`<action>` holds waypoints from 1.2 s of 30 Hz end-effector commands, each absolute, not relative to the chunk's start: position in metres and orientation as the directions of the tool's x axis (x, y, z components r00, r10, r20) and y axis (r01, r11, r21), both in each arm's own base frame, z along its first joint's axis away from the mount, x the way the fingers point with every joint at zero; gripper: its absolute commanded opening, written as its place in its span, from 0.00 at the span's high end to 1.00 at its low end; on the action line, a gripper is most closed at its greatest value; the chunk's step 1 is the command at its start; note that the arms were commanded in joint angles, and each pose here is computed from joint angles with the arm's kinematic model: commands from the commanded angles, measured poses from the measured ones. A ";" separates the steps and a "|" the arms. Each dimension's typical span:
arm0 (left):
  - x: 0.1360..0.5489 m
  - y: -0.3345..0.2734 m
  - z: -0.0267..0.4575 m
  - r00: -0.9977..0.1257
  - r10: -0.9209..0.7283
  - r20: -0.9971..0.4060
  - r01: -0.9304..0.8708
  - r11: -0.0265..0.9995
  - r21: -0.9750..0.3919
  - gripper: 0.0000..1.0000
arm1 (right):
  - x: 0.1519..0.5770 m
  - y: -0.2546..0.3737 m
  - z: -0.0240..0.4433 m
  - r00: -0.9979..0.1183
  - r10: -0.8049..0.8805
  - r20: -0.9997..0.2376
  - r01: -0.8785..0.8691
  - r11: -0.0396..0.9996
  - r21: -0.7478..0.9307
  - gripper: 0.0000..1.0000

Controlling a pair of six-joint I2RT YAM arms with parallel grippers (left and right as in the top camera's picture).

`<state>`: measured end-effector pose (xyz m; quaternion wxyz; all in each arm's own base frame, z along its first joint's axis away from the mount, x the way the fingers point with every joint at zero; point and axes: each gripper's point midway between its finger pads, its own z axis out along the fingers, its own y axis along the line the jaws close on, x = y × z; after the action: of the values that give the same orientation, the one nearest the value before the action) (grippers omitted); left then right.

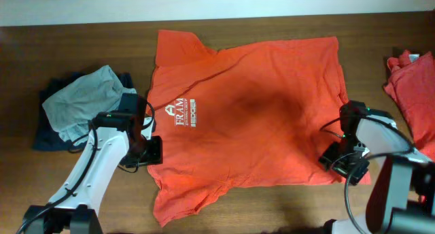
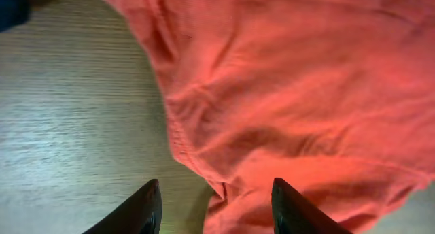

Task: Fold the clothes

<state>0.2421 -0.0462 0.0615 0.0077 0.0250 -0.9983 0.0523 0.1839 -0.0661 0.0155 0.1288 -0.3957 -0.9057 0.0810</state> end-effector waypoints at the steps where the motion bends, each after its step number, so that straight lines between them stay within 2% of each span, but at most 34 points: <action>1: 0.254 -0.033 0.077 -0.991 -0.127 -0.051 -0.123 0.990 -0.061 0.48 | 0.210 -0.073 0.045 -0.702 0.711 0.040 0.699 0.699 -0.150 0.26; 5: 0.276 -0.029 0.117 -0.969 -0.163 -0.187 -0.149 0.985 -0.091 0.47 | 0.238 -0.071 0.090 -0.730 0.674 -0.115 0.679 0.734 -0.006 0.22; 7: 0.285 -0.029 0.140 -0.949 -0.167 -0.269 -0.142 0.984 -0.109 0.46 | 0.250 -0.073 0.118 -0.722 0.656 -0.220 0.662 0.747 0.056 0.14; 10: 0.293 -0.029 0.166 -0.915 -0.161 -0.371 -0.122 0.984 -0.127 0.37 | 0.263 -0.076 0.159 -0.676 0.643 -0.360 0.646 0.752 0.130 0.03; 11: 0.293 -0.027 0.171 -0.906 -0.162 -0.391 -0.124 0.985 -0.122 0.34 | 0.266 -0.077 0.170 -0.659 0.639 -0.396 0.640 0.753 0.151 0.00; 14: 0.283 -0.025 0.171 -0.914 -0.164 -0.372 -0.132 0.985 -0.110 0.29 | 0.270 -0.070 0.189 -0.636 0.634 -0.440 0.610 0.762 0.217 0.00; 18: 0.253 -0.024 0.152 -0.929 -0.307 -0.208 -0.285 0.950 -0.131 0.26 | 0.266 -0.060 0.184 -0.662 0.640 -0.390 0.596 0.765 0.243 0.00; 22: 0.231 -0.034 0.128 -0.941 -0.328 -0.086 -0.311 0.936 -0.161 0.25 | 0.253 -0.056 0.163 -0.704 0.652 -0.282 0.622 0.758 0.197 0.01; 25: 0.214 -0.034 0.106 -0.935 -0.355 -0.018 -0.349 0.927 -0.139 0.18 | 0.246 -0.054 0.147 -0.727 0.658 -0.198 0.639 0.753 0.156 0.01; 27: 0.202 -0.044 0.087 -0.933 -0.357 0.045 -0.359 0.916 -0.179 0.13 | 0.244 -0.053 0.132 -0.739 0.661 -0.129 0.650 0.750 0.122 0.01; 29: 0.194 -0.056 0.073 -0.932 -0.350 0.090 -0.361 0.901 -0.239 0.13 | 0.243 -0.053 0.117 -0.745 0.664 -0.065 0.658 0.747 0.095 0.01; 32: 0.185 -0.060 0.054 -0.932 -0.346 0.111 -0.363 0.895 -0.258 0.13 | 0.244 -0.049 0.099 -0.746 0.666 0.019 0.665 0.742 0.085 0.01; 36: 0.172 -0.059 0.035 -0.929 -0.344 0.137 -0.369 0.896 -0.248 0.22 | 0.240 -0.053 0.079 -0.706 0.697 0.124 0.707 0.703 0.076 0.01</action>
<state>0.1839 -0.0531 0.0444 0.0235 0.1745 -0.9773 0.1180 0.2415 -0.0493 0.0875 0.0175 -0.3636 -0.9306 -0.0392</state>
